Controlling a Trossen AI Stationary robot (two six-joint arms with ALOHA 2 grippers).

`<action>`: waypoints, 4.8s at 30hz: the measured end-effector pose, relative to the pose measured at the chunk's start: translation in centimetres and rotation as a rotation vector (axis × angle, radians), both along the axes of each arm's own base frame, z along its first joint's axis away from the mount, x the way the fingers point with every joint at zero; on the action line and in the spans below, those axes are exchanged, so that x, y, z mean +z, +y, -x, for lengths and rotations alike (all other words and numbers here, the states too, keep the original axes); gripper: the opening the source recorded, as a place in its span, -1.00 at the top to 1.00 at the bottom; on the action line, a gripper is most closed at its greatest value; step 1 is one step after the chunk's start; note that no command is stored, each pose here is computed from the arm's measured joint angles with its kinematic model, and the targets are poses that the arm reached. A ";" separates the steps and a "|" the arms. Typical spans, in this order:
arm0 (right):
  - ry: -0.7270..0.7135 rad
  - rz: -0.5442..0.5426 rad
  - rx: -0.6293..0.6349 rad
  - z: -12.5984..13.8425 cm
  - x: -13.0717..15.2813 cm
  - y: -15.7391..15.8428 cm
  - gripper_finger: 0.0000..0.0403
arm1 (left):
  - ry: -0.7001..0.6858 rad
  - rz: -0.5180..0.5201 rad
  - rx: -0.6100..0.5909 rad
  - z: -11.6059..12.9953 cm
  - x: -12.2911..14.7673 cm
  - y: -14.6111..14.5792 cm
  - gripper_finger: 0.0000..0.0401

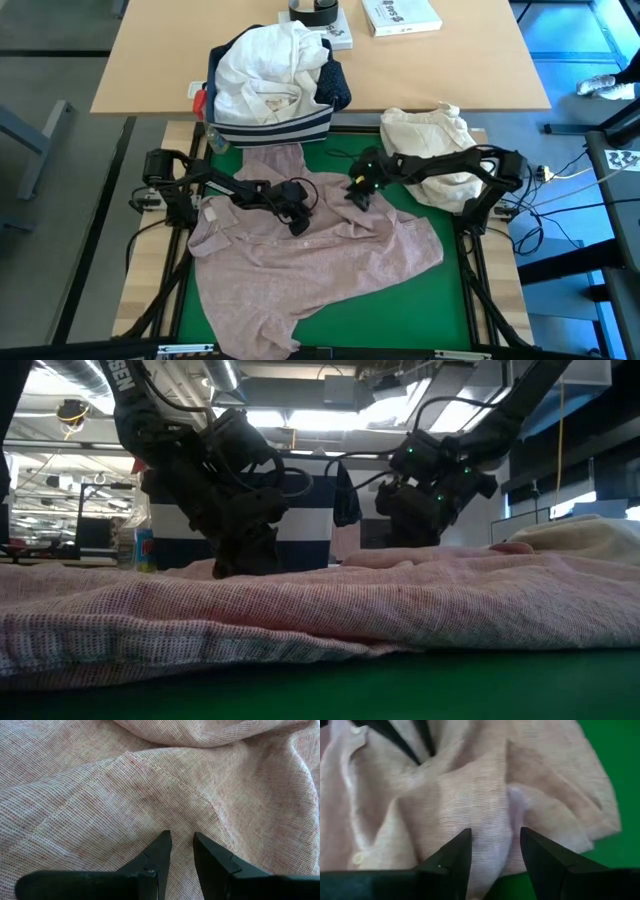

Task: Fold laundry
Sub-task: Fold the red polo

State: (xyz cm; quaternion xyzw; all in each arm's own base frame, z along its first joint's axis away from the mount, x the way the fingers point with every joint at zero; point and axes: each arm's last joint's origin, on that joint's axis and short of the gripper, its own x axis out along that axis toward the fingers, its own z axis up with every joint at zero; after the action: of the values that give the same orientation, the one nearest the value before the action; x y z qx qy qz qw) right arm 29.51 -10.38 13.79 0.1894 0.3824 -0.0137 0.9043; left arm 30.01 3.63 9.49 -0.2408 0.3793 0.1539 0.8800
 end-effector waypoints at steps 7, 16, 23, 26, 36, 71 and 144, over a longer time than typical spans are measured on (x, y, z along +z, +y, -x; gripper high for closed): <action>0.008 0.016 0.002 0.1 0.0 0.0 0.82 | 0.002 -0.014 -0.010 0.0 0.0 0.0 0.58; 0.294 0.254 -0.216 3.9 6.3 0.3 0.97 | 0.017 -0.006 -0.029 0.1 -0.1 -0.1 0.58; 0.569 0.446 -0.437 8.6 9.4 1.0 0.96 | 0.052 -0.012 -0.021 0.3 -0.2 0.0 0.58; 0.599 0.377 -0.458 9.2 9.4 1.4 0.98 | 0.073 -0.020 -0.010 0.4 -0.3 0.0 0.58; 0.479 0.382 -0.561 7.6 8.4 -0.6 0.55 | 0.021 -0.205 0.017 0.2 6.5 1.1 0.58; 0.685 -0.347 -0.300 14.4 0.4 20.8 0.08 | 0.419 0.058 0.064 13.2 3.1 -5.5 0.58; 0.604 0.137 -0.827 15.5 7.9 9.1 0.48 | 0.217 -0.082 0.003 10.0 6.5 -6.2 0.58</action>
State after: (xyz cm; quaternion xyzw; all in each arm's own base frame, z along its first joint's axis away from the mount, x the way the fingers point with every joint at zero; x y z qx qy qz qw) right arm 14.02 -1.30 21.65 0.2527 0.5178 -0.4491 0.6829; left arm 20.00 -2.59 16.02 -0.1870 0.4651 0.1960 0.8428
